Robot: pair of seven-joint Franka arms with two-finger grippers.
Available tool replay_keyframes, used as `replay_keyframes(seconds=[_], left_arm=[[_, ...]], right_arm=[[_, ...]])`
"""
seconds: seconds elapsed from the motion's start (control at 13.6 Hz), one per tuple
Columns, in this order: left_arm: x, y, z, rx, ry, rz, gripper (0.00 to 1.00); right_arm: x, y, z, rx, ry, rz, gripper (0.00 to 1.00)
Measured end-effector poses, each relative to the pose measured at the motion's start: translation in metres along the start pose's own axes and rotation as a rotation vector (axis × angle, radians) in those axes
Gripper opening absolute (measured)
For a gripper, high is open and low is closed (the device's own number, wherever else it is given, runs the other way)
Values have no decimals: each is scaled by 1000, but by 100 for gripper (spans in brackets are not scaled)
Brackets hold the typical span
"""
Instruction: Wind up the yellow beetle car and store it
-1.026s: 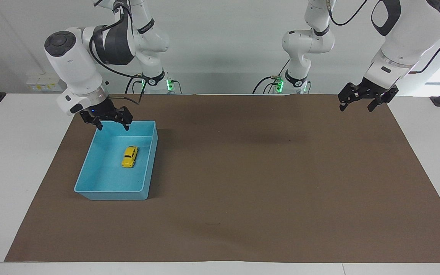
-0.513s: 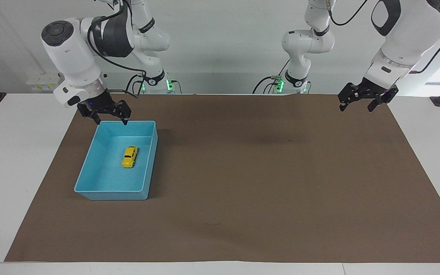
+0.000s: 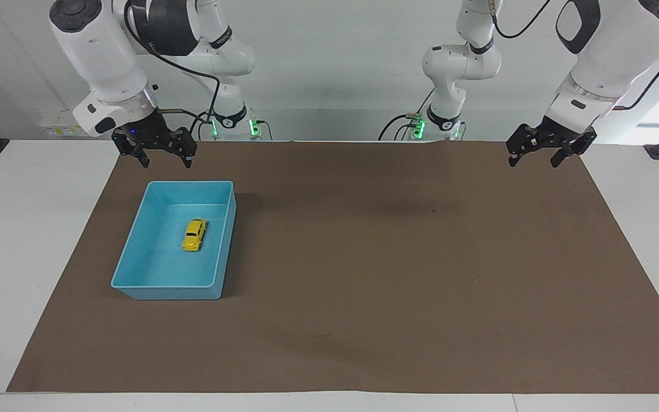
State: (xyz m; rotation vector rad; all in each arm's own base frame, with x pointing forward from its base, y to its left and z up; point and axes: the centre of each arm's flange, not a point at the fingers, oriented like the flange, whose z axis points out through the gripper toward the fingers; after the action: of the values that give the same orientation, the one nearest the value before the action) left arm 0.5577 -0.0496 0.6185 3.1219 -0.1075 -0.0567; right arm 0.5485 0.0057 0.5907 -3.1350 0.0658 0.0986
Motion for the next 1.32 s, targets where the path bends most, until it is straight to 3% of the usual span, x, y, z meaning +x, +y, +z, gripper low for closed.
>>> replay_keyframes(seconds=[0.29, 1.32], left_arm=[[0, 0, 0, 0, 0, 0, 100], [0, 0, 0, 0, 0, 0, 100]], right_arm=[[-4, 4, -20, 7, 0, 8, 100], [-7, 4, -30, 9, 18, 40, 100]])
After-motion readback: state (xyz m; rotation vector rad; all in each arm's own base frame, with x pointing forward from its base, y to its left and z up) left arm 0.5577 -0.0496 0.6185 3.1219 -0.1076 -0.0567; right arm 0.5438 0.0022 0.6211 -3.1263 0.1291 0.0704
